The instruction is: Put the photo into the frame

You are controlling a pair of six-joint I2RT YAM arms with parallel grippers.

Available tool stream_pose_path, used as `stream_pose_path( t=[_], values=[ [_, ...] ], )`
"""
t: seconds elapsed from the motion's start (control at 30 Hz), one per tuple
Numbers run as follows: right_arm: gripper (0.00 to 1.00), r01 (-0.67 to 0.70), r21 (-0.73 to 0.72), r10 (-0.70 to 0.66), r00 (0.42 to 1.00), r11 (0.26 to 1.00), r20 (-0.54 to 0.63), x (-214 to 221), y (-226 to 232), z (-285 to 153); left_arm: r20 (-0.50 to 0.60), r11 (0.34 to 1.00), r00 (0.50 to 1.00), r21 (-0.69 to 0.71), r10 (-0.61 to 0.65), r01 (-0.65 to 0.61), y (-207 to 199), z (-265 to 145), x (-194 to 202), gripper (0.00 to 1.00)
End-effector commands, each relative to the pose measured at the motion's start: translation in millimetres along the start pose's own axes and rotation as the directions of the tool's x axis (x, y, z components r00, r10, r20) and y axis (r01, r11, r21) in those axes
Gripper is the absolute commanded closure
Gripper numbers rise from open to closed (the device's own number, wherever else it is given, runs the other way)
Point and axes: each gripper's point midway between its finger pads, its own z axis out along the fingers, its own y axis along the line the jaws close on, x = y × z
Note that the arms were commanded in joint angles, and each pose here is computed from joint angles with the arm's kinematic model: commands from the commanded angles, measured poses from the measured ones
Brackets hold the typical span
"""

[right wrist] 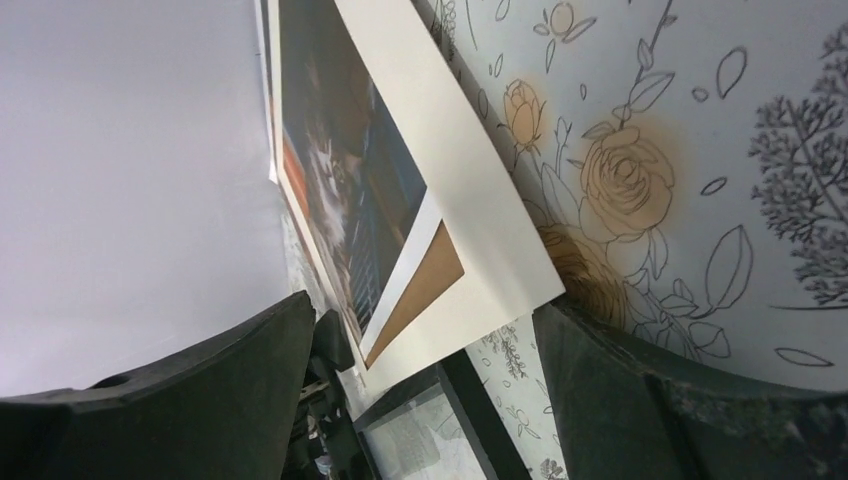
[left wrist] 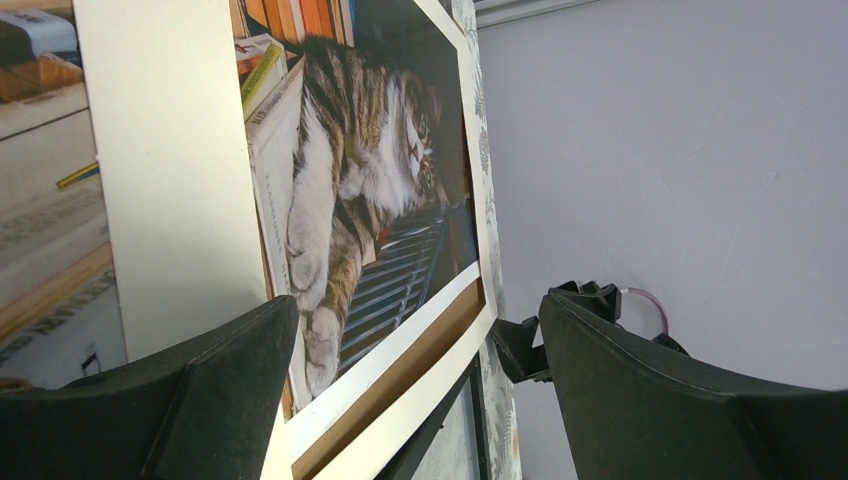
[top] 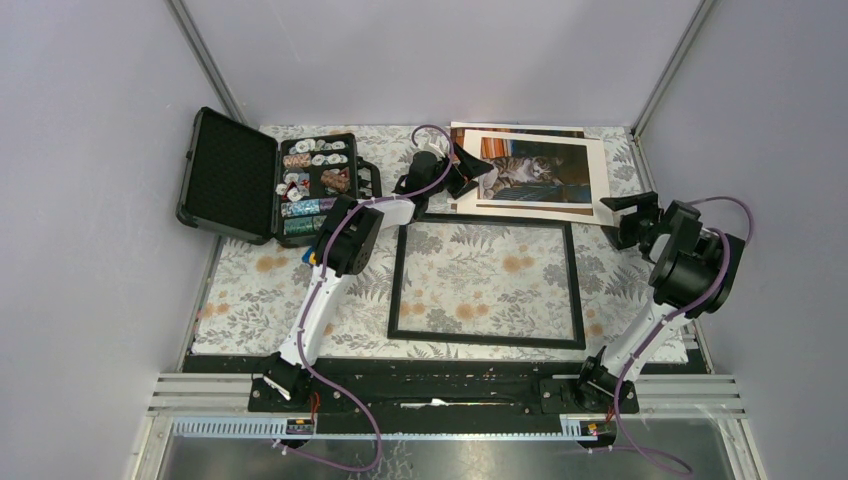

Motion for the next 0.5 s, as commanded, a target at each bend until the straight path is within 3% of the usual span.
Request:
stream_pose_path(
  t=[0.0, 0.3, 0.47],
  values=[
    [0.14, -0.048, -0.159, 0.052, 0.998, 0.986, 0.022, -6.9, 26.5, -8.5, -0.113, 0.993, 0.992, -0.112, -0.053, 0.040, 49.4, 3.3, 49.6, 0.04],
    [0.30, 0.011, -0.364, 0.014, 0.998, 0.931, 0.066, -9.2, 64.8, -20.8, -0.111, 0.993, 0.993, -0.116, -0.049, 0.036, 49.5, 3.0, 49.2, 0.04],
    [0.34, 0.061, -0.390, -0.039, 0.997, 0.919, 0.065, -0.1, 75.8, -0.4, -0.111, 0.993, 0.993, -0.115, -0.049, 0.036, 48.9, 2.8, 49.1, 0.05]
  ],
)
